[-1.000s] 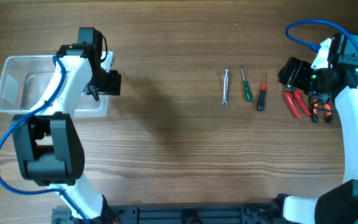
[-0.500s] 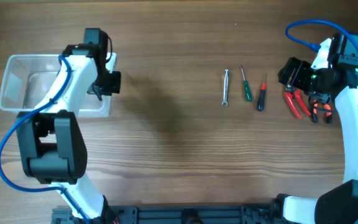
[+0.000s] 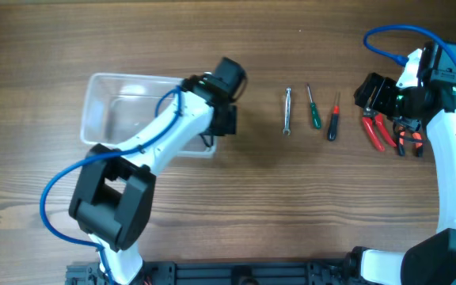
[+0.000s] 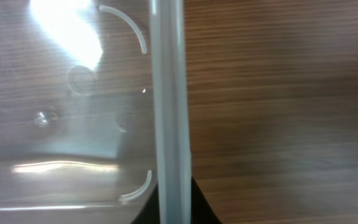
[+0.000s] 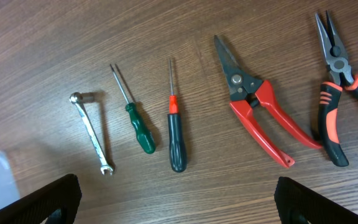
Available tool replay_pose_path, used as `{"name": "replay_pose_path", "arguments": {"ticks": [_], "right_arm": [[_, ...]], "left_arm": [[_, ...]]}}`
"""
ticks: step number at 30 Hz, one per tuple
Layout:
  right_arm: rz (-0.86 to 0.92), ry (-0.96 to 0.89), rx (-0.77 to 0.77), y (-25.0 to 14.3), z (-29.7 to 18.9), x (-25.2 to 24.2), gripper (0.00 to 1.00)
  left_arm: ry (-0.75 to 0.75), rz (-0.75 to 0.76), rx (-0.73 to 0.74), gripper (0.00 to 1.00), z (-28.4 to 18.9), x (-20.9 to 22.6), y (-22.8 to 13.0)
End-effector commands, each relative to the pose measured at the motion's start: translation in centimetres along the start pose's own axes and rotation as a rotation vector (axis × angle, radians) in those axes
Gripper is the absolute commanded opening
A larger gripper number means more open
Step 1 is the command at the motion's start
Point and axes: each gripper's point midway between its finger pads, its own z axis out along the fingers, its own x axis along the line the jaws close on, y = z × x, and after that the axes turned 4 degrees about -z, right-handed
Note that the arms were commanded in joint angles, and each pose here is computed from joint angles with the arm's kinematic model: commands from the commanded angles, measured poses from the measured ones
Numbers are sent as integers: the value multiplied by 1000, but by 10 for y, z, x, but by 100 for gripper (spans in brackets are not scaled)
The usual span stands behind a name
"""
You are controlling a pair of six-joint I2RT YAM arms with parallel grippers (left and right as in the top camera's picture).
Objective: Pack container
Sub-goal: 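Push the clear container rightward toward the tools with the left gripper, then nudge the container's left edge to center it with the left gripper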
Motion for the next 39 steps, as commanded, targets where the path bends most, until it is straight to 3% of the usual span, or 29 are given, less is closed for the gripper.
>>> {"name": "replay_pose_path", "arguments": {"ticks": [1,10,19,26,29,34,37,39], "right_arm": [[-13,-18,-21,8,-3,-2,100],[-11,-15,-23,8,-3,-1,100],[-11,-15,-23,8,-3,-2,100],[-11,-15,-24,9,-3,-2,100],[-11,-15,-23,8,-3,-1,100],[-12,-15,-23,9,-3,-1,100],[-11,-15,-19,8,-3,-2,100],[-10,-15,-18,7,-3,-2,100]], "left_arm": [[-154,-94,7,4,-4,-61,-14],[-268,-166,-19,5,-11,-101,-15],[-281,-166,-32,43,-12,-104,-11],[-328,-158,-85,38,-30,-111,4],[-357,-78,-158,37,-58,-110,22],[-281,-56,-346,41,-112,-66,57],[-105,-36,-448,24,-142,-1,73],[92,-83,-470,22,-152,62,77]]}}
